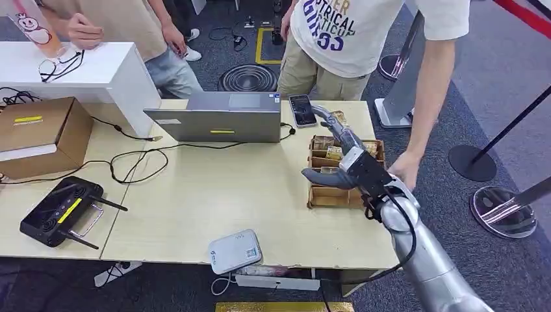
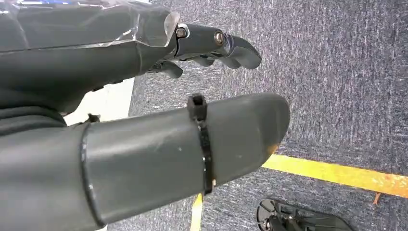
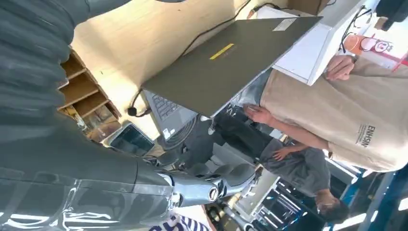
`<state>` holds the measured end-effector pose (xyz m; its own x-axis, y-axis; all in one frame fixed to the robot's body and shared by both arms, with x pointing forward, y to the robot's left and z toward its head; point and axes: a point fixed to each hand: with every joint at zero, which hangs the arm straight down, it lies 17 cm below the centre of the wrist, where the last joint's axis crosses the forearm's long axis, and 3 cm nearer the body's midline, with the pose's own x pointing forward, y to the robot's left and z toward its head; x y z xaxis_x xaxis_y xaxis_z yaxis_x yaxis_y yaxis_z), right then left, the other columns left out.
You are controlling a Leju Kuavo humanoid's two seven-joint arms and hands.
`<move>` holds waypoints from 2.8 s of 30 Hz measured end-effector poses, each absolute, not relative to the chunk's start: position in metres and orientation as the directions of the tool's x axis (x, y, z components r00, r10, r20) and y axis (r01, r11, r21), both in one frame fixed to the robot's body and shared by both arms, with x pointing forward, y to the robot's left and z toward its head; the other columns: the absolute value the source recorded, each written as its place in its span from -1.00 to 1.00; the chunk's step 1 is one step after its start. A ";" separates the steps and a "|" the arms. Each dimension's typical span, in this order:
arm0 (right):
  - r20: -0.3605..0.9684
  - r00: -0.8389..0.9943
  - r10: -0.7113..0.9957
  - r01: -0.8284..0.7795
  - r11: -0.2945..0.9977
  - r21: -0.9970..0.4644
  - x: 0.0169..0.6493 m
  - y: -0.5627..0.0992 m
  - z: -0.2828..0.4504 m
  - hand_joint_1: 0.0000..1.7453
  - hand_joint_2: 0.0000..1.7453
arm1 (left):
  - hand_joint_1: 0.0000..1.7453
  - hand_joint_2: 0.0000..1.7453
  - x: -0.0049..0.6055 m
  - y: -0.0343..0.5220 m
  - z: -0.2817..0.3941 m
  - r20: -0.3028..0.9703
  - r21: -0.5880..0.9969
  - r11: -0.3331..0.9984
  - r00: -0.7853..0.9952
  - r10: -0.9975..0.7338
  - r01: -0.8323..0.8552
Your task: Pass the card to the sensor for recognition and then transmit it.
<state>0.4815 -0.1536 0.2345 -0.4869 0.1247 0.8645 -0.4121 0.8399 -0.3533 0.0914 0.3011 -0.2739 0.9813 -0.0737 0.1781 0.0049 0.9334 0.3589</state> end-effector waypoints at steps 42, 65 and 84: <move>0.934 -0.356 0.039 -0.381 0.906 -0.182 0.443 -0.183 0.178 -1.00 1.00 | -1.00 -1.00 0.085 0.299 -0.275 0.171 0.359 0.933 0.983 -0.073 0.007; 0.954 -0.248 -0.169 -0.416 0.908 0.053 0.400 -0.147 0.168 -1.00 -1.00 | -1.00 -1.00 0.083 0.291 -0.275 0.163 0.348 0.937 0.984 -0.077 0.015; 0.931 -0.136 -0.338 -0.451 0.858 0.245 0.373 -0.112 0.164 -1.00 -1.00 | -1.00 -1.00 0.082 0.284 -0.275 0.153 0.343 0.938 0.983 -0.103 0.045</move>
